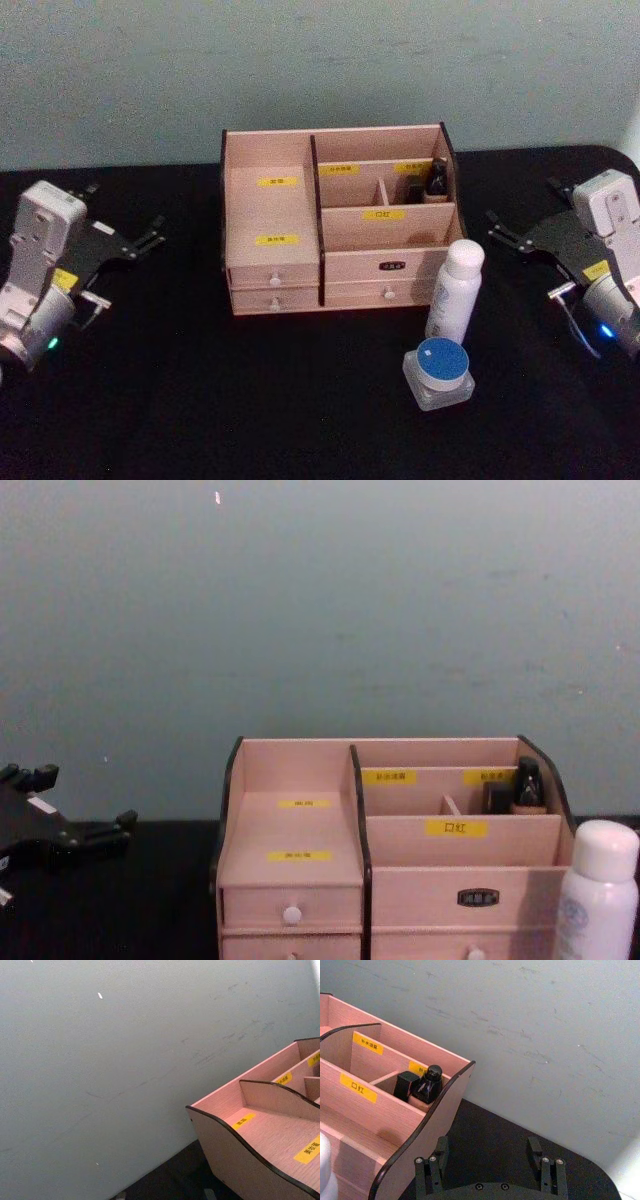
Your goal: Pick up the facial cleanser and watermelon frost from the table and place them into the tiered storage box.
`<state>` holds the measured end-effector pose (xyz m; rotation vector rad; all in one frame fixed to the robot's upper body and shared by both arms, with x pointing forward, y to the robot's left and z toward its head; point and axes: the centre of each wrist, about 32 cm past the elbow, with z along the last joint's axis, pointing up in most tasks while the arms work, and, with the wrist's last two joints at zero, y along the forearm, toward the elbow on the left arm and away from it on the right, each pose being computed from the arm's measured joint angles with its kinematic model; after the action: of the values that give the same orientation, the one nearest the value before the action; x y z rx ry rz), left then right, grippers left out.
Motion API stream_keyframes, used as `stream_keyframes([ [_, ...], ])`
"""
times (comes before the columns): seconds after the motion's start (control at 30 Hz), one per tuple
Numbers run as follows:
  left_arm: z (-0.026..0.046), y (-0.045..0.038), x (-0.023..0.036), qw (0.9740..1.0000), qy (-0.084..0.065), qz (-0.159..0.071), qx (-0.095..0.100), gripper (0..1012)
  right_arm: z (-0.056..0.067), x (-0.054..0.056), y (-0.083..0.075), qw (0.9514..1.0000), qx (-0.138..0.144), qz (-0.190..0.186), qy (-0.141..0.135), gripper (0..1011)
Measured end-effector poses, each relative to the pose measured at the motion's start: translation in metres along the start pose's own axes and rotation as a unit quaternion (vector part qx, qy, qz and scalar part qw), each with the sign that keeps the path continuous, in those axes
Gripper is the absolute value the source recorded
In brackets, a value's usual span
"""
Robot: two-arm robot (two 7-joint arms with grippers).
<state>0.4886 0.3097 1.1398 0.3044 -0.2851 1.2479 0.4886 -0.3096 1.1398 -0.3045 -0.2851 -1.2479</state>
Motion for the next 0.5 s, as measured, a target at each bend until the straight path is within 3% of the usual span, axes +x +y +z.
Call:
stream_keyframes([
  [0.5, 0.0, 0.0, 0.0, 1.0, 0.0, 0.0, 0.0, 1001, 0.0, 0.0, 0.0, 1.0, 0.0, 0.0, 0.0, 1000],
])
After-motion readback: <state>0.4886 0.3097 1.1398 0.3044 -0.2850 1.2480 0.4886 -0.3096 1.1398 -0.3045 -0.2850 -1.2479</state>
